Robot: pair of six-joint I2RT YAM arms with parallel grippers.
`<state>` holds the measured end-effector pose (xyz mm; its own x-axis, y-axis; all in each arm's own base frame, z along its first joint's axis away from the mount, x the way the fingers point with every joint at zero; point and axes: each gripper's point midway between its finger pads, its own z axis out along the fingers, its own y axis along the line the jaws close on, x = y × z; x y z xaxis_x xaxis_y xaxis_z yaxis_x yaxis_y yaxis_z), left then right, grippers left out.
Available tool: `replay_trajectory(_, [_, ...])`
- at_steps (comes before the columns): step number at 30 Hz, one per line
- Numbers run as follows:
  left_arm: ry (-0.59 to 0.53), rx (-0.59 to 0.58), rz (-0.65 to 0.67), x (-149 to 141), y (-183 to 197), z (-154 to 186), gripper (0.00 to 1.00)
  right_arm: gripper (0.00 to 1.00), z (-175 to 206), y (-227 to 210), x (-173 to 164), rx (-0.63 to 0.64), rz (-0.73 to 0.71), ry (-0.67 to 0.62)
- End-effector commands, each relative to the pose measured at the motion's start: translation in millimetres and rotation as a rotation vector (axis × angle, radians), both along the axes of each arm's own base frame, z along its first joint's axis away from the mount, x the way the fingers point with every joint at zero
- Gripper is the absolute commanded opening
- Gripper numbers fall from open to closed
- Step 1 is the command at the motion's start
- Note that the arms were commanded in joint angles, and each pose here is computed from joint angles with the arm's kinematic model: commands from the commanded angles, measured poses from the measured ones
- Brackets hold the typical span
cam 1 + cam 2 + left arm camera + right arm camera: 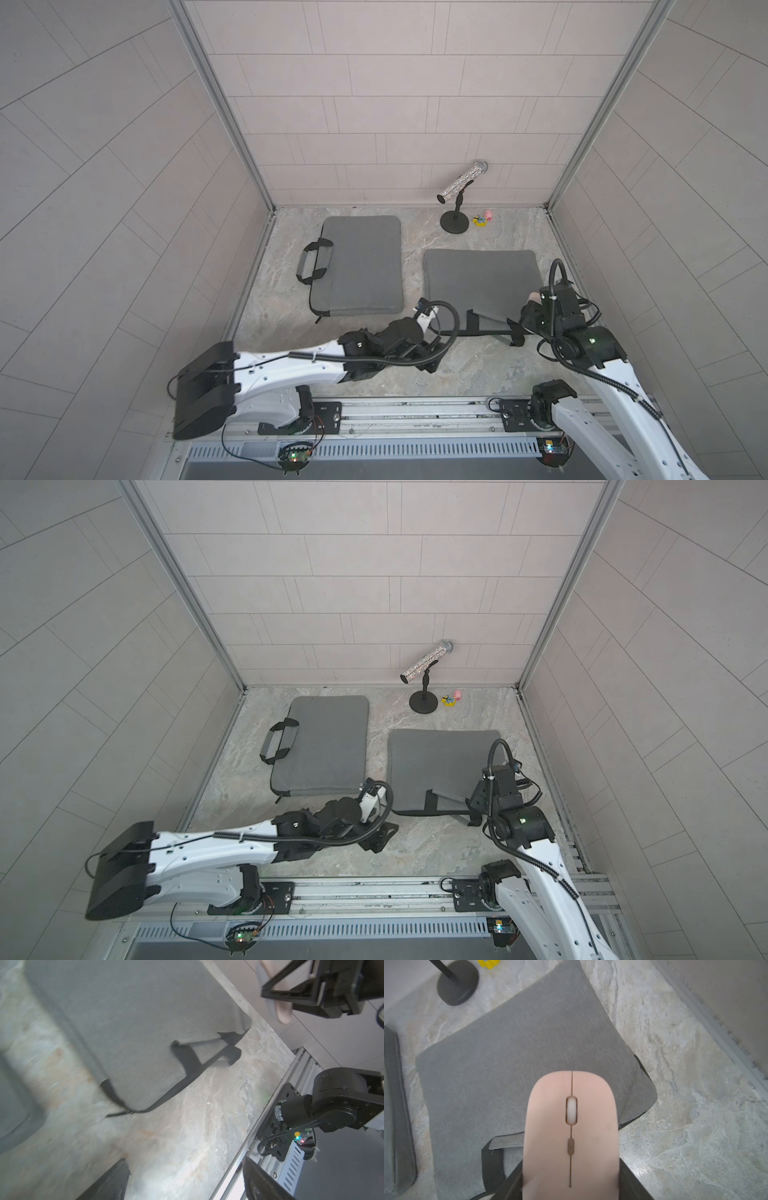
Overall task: Put the mouse into the laptop bag
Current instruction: Open the zippered laptop bag at the center of the board.
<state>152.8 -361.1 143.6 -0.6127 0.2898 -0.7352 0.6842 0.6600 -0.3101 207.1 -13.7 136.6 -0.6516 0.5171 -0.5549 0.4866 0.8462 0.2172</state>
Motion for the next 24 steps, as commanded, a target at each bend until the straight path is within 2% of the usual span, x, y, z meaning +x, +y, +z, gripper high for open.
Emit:
replay_trajectory(1, [-0.081,0.064,-0.037,11.0,-34.5,-1.0,0.88,0.52,-17.2,9.9,-7.7,0.095,0.065,0.062])
replay_trajectory(7, [-0.13,0.198,-0.033,39.3,-81.3,-36.2,0.88,0.53,-23.2,3.2,-16.2,0.095,0.022,0.048])
replay_trajectory(15, [-0.122,0.344,0.004,86.3,-108.4,-77.5,0.88,0.52,-23.8,-0.8,-16.8,0.085,0.003,0.059])
replay_trajectory(24, [-0.096,0.373,0.002,125.9,-125.1,-104.2,0.96,0.52,-25.4,-0.4,-17.1,0.09,0.004,0.066])
